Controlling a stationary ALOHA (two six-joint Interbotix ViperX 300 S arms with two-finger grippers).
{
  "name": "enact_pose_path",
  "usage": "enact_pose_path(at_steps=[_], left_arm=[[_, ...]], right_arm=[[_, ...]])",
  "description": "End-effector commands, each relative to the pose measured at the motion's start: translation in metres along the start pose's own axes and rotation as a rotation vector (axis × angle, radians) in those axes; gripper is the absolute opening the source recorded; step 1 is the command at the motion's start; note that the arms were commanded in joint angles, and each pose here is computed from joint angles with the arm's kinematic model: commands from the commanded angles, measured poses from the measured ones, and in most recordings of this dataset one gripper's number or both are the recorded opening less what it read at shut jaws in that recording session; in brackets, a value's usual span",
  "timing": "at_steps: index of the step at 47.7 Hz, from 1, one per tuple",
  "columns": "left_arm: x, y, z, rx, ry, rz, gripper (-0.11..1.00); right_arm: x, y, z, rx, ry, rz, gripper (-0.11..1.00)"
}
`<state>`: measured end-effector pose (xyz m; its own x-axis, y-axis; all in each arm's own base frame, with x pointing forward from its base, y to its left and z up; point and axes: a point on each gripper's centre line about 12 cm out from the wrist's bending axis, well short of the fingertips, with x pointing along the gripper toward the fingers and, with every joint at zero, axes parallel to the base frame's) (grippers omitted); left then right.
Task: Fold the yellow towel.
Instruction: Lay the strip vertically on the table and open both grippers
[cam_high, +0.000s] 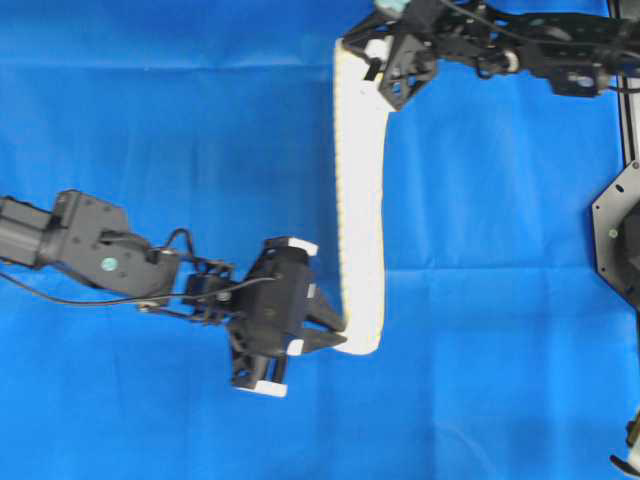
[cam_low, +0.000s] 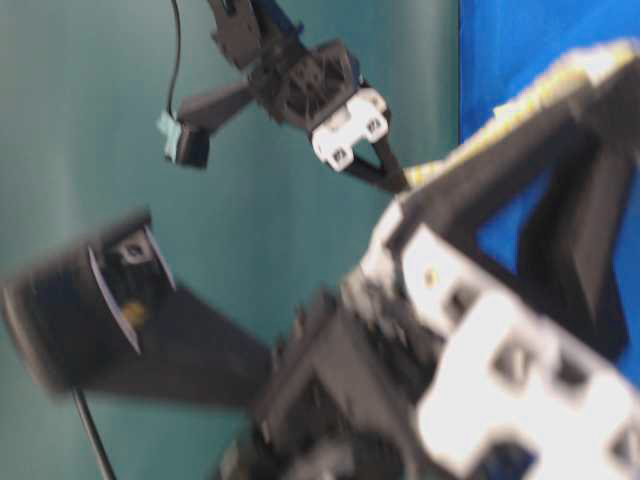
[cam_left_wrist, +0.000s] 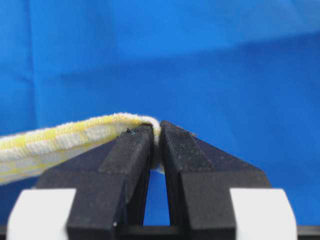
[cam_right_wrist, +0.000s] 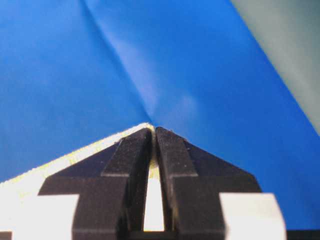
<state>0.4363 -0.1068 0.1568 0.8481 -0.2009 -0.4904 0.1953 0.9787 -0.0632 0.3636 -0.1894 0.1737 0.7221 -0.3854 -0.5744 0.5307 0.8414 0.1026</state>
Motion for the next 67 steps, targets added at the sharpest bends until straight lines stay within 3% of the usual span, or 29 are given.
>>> enact_pose_path(at_steps=[1,8,28,31,35,37,43,48,57,67], left_arm=[[-0.018,-0.008,0.009,-0.021,-0.064,-0.019,0.04],[-0.027,-0.012,-0.002,-0.046,-0.057,-0.028,0.04],[-0.028,-0.011,-0.007,-0.047,-0.039,-0.027,0.05],[-0.028,-0.011,-0.008,-0.047,-0.037,-0.027,0.12],[-0.028,-0.011,-0.008,-0.041,-0.031,-0.026,0.28],[-0.029,-0.011,-0.010,-0.035,-0.016,-0.025,0.39],[-0.034,-0.011,-0.009,-0.031,0.028,-0.022,0.64],[-0.044,-0.007,0.000,-0.036,0.037,-0.014,0.67],[-0.070,0.015,0.014,-0.063,0.012,0.030,0.66],[-0.099,0.060,0.009,-0.121,-0.019,0.136,0.66]], right_arm=[[0.004,0.007,0.022,-0.010,-0.051,0.015,0.04],[0.014,0.015,0.025,-0.018,-0.034,0.030,0.04],[0.019,0.028,0.021,-0.040,-0.002,0.057,0.04],[0.019,0.029,0.020,-0.041,0.001,0.059,0.04],[0.019,0.032,0.020,-0.042,0.000,0.064,0.06],[0.019,0.034,0.019,-0.045,0.004,0.067,0.12],[0.017,0.037,0.018,-0.052,0.005,0.075,0.50],[0.010,0.038,0.018,-0.059,0.005,0.078,0.75],[-0.017,0.037,0.017,-0.055,-0.020,0.085,0.65],[-0.057,0.044,0.010,-0.064,-0.082,0.112,0.65]])
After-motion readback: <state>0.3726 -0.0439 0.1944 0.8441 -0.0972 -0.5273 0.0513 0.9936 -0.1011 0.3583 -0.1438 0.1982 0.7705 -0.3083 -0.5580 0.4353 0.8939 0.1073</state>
